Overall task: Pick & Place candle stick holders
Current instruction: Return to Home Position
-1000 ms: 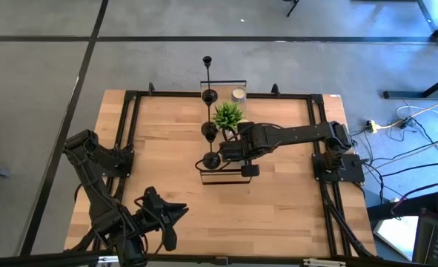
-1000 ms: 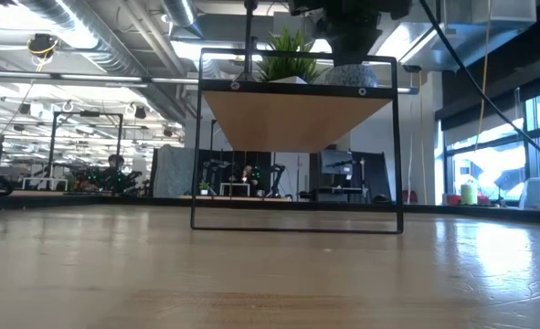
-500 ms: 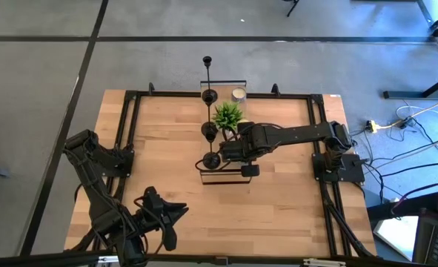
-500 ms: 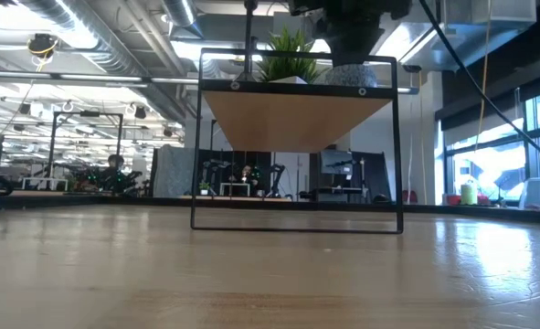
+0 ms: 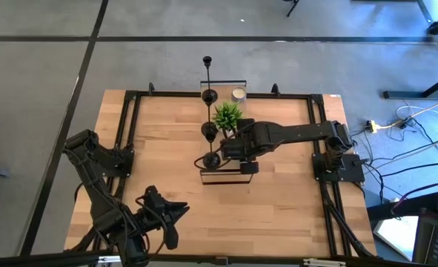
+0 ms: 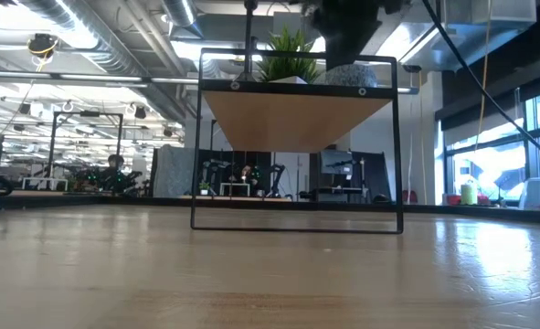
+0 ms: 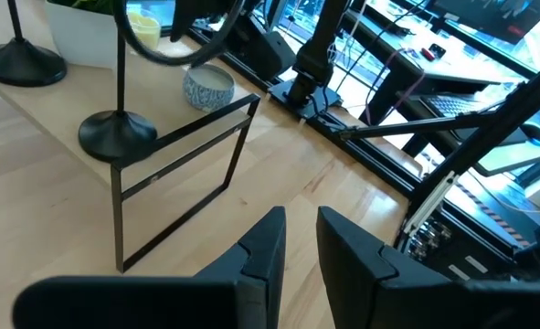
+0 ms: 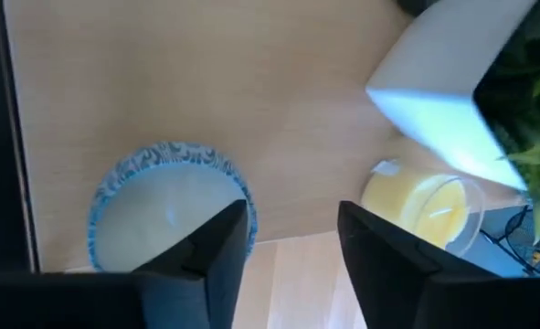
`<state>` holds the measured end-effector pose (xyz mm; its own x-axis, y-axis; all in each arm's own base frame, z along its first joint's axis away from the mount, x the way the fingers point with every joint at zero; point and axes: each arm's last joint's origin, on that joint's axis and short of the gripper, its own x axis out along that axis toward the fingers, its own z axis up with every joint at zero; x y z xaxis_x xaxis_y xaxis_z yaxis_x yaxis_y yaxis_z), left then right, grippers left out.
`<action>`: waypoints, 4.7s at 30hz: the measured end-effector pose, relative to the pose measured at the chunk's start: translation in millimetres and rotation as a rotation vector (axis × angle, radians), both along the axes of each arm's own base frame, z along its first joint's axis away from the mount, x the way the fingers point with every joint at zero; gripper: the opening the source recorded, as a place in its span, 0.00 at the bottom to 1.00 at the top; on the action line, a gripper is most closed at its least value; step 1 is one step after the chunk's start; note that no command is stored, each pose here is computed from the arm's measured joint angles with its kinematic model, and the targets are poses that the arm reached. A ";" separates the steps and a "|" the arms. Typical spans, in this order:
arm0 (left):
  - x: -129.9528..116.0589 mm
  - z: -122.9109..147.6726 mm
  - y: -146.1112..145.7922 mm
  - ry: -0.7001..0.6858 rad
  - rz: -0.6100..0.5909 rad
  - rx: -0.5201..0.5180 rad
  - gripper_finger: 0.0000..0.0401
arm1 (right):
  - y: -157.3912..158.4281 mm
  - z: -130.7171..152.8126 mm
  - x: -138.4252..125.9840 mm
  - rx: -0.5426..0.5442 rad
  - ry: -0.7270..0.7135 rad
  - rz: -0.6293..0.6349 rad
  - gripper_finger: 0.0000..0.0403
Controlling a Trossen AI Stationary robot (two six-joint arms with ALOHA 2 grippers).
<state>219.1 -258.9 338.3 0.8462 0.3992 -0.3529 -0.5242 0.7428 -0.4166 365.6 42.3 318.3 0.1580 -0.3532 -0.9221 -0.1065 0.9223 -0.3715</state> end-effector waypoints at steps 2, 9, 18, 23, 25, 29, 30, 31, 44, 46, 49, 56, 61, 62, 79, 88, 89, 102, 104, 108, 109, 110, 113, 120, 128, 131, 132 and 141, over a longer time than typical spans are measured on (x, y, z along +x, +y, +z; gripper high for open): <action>0.2 0.0 0.2 0.000 0.001 0.000 0.15 | 0.8 6.2 0.5 0.004 -0.024 -0.003 0.45; -0.1 -0.3 0.6 0.005 0.000 0.005 0.15 | 2.0 47.8 -1.1 0.068 -0.163 -0.005 0.46; -0.2 -0.4 0.6 0.008 -0.001 0.005 0.15 | -1.9 129.0 -42.7 0.214 -0.457 -0.025 0.46; -0.1 -0.4 0.8 0.009 -0.001 0.006 0.15 | -5.1 157.0 -81.9 0.309 -0.550 -0.072 0.46; 0.4 -0.6 1.5 0.011 0.002 0.009 0.15 | -4.9 163.7 -94.5 0.319 -0.564 -0.078 0.46; 2.1 -1.1 3.1 0.027 0.000 0.014 0.15 | -4.9 169.3 -111.1 0.382 -0.547 -0.086 0.46; 2.9 -1.2 3.7 0.030 0.001 0.014 0.15 | -4.6 169.0 -112.3 0.402 -0.537 -0.091 0.46; 3.1 -1.3 3.7 0.037 -0.003 0.012 0.15 | -3.7 168.7 -112.2 0.425 -0.532 -0.092 0.46; 2.6 -2.3 1.0 0.062 -0.023 -0.054 0.15 | 33.2 105.5 -98.1 0.395 -0.243 -0.030 0.46; 2.8 -2.0 0.6 0.058 -0.024 -0.059 0.15 | 38.9 97.7 -100.1 0.396 -0.219 -0.033 0.46; 2.9 -2.0 0.6 0.057 -0.024 -0.059 0.15 | 47.8 90.1 -106.3 0.410 -0.210 -0.048 0.46; 2.8 -2.0 0.6 0.058 -0.024 -0.057 0.15 | 79.6 83.9 -124.1 0.519 -0.266 -0.042 0.46; 2.8 -2.0 0.6 0.059 -0.024 -0.057 0.15 | 101.1 82.3 -133.6 0.511 -0.308 -0.050 0.46; 2.9 -2.0 0.7 0.059 -0.024 -0.057 0.15 | 104.6 82.6 -136.0 0.501 -0.319 -0.051 0.46; 3.5 -2.2 0.7 0.059 -0.021 -0.082 0.15 | 135.7 63.7 -154.2 0.337 -0.491 -0.152 0.42; 7.7 -2.3 4.4 0.065 -0.008 -0.080 0.15 | 159.3 7.7 -141.4 0.529 -0.420 -0.150 0.19; 8.7 -2.5 5.1 0.071 -0.009 -0.084 0.15 | 161.1 2.0 -140.3 0.554 -0.413 -0.154 0.17; 15.7 -2.9 11.4 0.082 0.012 -0.086 0.15 | 162.9 -2.5 -156.1 0.620 -0.579 -0.229 0.01; 15.9 -2.2 12.9 0.046 0.040 -0.069 0.15 | 165.4 -6.7 -156.2 0.640 -0.587 -0.239 0.01; 14.3 -3.3 22.0 0.005 0.120 -0.038 0.15 | 165.9 -13.1 -154.9 0.645 -0.615 -0.237 0.00; 13.7 -4.1 24.8 0.008 0.136 -0.034 0.14 | 165.2 -13.1 -155.4 0.643 -0.623 -0.225 0.00; 12.5 -5.0 27.6 0.019 0.149 -0.026 0.14 | 164.4 -12.2 -155.9 0.652 -0.635 -0.214 0.00; 8.4 -6.9 34.5 0.041 0.184 -0.009 0.10 | 159.5 -12.0 -158.0 0.685 -0.665 -0.188 0.00; -7.7 -7.3 44.4 0.047 0.247 0.033 0.01 | 148.5 -29.3 -158.6 0.765 -0.739 -0.184 0.00; -14.6 -19.3 72.3 0.061 0.304 0.052 0.00 | 132.7 -35.6 -144.5 0.817 -0.696 -0.143 0.00; -21.7 -27.9 85.9 0.041 0.319 0.027 0.01 | 123.4 -33.6 -140.1 0.825 -0.692 -0.161 0.00; -24.9 -30.2 90.5 0.025 0.322 0.018 0.01 | 120.2 -33.0 -139.8 0.819 -0.693 -0.169 0.00; -62.8 -47.4 133.3 -0.117 0.323 -0.026 0.00 | 90.9 -30.8 -121.6 0.770 -0.746 -0.219 0.00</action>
